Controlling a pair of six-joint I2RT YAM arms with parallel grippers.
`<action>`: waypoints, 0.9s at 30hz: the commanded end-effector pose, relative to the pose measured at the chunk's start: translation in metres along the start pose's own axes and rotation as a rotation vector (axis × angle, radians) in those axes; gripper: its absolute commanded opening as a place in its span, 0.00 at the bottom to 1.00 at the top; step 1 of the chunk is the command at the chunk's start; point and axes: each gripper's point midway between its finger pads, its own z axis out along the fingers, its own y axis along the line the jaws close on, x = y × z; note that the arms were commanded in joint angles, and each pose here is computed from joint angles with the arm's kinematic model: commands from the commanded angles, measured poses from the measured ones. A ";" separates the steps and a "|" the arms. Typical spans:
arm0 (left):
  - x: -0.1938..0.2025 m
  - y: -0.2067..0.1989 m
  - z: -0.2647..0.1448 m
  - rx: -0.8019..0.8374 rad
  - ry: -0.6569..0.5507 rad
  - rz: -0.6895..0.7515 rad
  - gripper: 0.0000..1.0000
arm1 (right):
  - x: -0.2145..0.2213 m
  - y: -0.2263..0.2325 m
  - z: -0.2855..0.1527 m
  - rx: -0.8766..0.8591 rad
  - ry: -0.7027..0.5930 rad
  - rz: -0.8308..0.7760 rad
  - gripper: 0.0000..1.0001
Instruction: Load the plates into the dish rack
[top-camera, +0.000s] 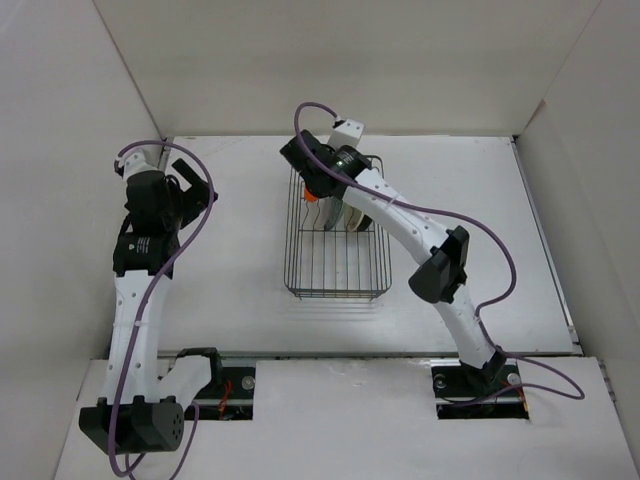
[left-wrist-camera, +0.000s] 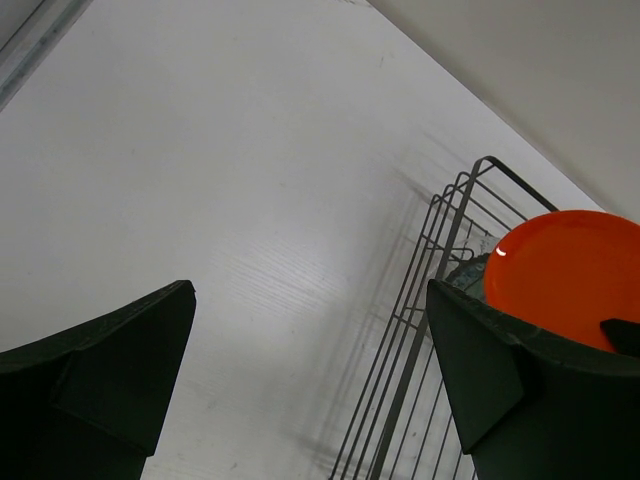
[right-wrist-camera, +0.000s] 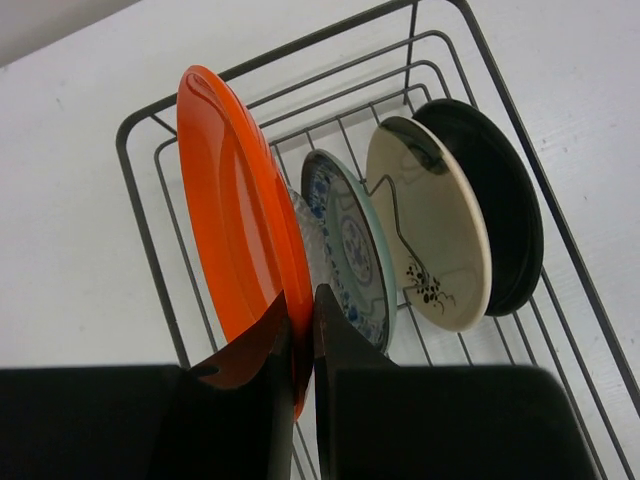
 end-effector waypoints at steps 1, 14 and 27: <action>-0.004 -0.006 -0.005 0.038 -0.022 0.011 1.00 | -0.021 -0.009 -0.008 0.030 -0.060 0.059 0.00; 0.006 -0.008 -0.002 0.071 0.000 0.012 1.00 | 0.000 -0.016 -0.002 0.098 -0.085 -0.030 0.00; 0.003 -0.010 -0.007 0.081 -0.016 0.010 1.00 | 0.017 -0.004 -0.001 0.082 -0.089 -0.109 0.00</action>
